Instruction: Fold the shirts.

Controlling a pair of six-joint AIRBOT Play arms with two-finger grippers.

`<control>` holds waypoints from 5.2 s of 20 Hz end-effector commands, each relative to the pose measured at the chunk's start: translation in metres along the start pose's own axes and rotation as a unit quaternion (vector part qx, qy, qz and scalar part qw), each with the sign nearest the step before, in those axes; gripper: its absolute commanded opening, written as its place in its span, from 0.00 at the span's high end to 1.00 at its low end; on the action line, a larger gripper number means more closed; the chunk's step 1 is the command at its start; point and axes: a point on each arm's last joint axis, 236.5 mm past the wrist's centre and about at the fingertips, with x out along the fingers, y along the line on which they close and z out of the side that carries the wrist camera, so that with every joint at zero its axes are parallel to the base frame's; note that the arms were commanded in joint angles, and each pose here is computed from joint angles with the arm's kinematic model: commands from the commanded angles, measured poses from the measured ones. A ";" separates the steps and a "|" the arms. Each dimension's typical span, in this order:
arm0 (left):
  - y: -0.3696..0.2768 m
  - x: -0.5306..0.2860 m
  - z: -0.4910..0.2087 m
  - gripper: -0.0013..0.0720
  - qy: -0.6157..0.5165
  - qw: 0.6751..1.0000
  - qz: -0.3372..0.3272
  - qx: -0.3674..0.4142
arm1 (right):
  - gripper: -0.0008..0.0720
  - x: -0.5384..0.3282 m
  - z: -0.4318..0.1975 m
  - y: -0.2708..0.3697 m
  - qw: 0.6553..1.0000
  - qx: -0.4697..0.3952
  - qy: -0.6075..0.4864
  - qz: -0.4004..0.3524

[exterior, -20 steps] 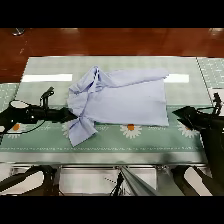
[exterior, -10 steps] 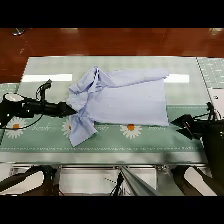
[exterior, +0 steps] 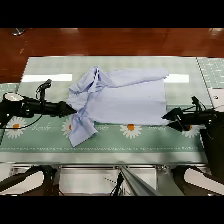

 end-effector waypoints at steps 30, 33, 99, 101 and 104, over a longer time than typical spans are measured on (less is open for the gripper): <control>-0.345 -0.517 -0.036 0.95 -0.654 0.617 0.336 0.280 | 0.96 -0.490 -0.193 0.284 0.683 -0.386 -0.613 -0.096; -0.334 -0.508 -0.060 0.95 -0.637 0.629 0.355 0.269 | 0.96 -0.481 -0.198 0.253 0.712 -0.352 -0.593 -0.130; 0.112 -0.045 0.086 0.02 0.120 0.947 0.294 -0.040 | 0.14 -0.027 0.134 0.048 0.971 -0.159 0.062 -0.167; 0.107 -0.054 0.070 0.02 0.148 0.942 0.295 -0.058 | 0.14 -0.032 0.126 0.052 0.971 -0.156 0.073 -0.166; 0.110 -0.086 0.049 0.02 0.139 0.931 0.316 -0.115 | 0.14 -0.065 0.127 0.071 0.972 -0.172 0.023 -0.159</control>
